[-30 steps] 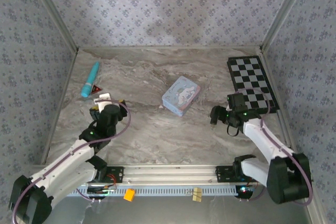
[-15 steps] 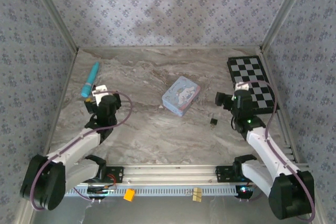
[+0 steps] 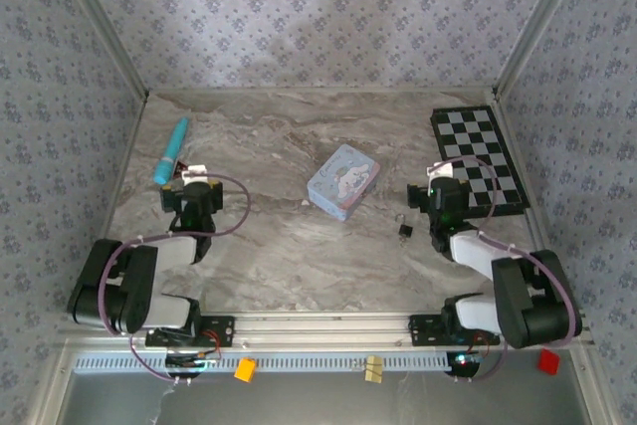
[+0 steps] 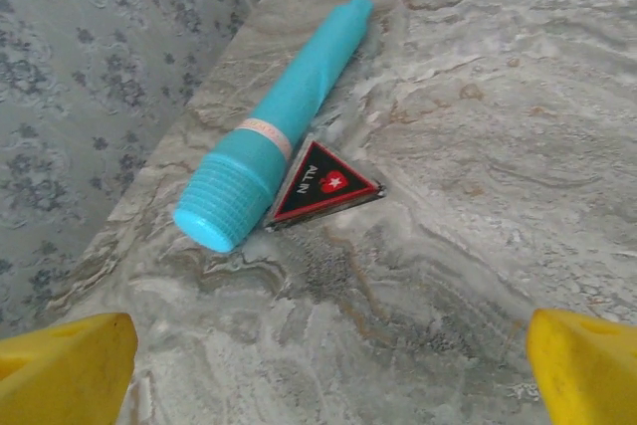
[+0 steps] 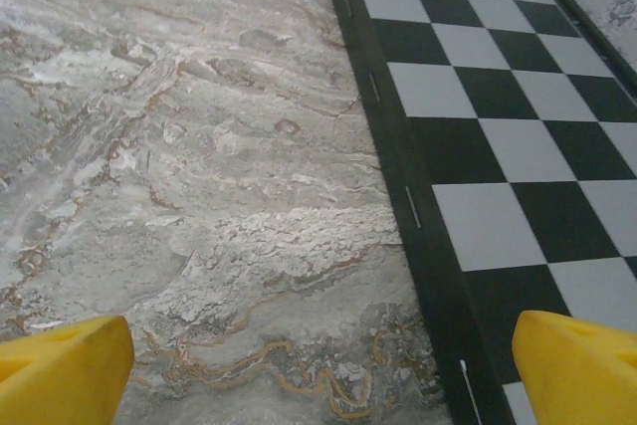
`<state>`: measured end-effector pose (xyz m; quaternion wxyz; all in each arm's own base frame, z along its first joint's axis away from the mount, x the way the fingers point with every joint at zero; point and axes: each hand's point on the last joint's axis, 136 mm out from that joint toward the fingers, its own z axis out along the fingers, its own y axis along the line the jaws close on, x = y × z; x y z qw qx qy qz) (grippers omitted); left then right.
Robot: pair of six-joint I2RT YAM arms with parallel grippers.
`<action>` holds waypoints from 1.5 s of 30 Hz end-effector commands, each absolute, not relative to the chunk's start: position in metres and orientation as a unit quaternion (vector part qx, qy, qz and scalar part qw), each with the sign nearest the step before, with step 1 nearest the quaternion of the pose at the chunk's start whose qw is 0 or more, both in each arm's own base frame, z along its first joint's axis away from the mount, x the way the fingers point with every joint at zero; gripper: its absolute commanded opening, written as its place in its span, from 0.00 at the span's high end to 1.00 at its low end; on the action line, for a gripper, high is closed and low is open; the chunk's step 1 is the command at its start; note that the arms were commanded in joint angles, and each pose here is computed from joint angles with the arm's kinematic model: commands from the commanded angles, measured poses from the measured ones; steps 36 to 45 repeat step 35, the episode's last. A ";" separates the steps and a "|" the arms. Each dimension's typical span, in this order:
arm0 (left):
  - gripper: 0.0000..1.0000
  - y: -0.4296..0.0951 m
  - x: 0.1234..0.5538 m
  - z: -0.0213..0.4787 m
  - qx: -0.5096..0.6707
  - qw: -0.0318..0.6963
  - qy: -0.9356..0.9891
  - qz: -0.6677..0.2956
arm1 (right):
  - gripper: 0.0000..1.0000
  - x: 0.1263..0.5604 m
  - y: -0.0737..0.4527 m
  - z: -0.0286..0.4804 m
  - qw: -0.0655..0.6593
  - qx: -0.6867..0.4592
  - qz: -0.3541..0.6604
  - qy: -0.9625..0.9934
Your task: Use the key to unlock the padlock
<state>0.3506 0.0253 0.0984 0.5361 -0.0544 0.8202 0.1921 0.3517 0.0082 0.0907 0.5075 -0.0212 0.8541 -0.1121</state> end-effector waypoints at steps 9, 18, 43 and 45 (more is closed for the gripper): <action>0.00 0.029 0.394 0.090 -0.070 0.558 0.825 0.058 | 0.01 0.383 -0.019 0.096 0.573 0.014 -0.028 0.819; 0.00 0.028 0.394 0.091 -0.069 0.561 0.823 0.057 | 0.01 0.390 -0.025 0.087 0.556 0.029 -0.060 0.828; 0.00 0.029 0.394 0.091 -0.070 0.561 0.823 0.057 | 0.01 0.391 -0.024 0.087 0.555 0.027 -0.056 0.830; 0.00 0.029 0.394 0.091 -0.070 0.561 0.823 0.057 | 0.01 0.391 -0.024 0.087 0.555 0.027 -0.056 0.830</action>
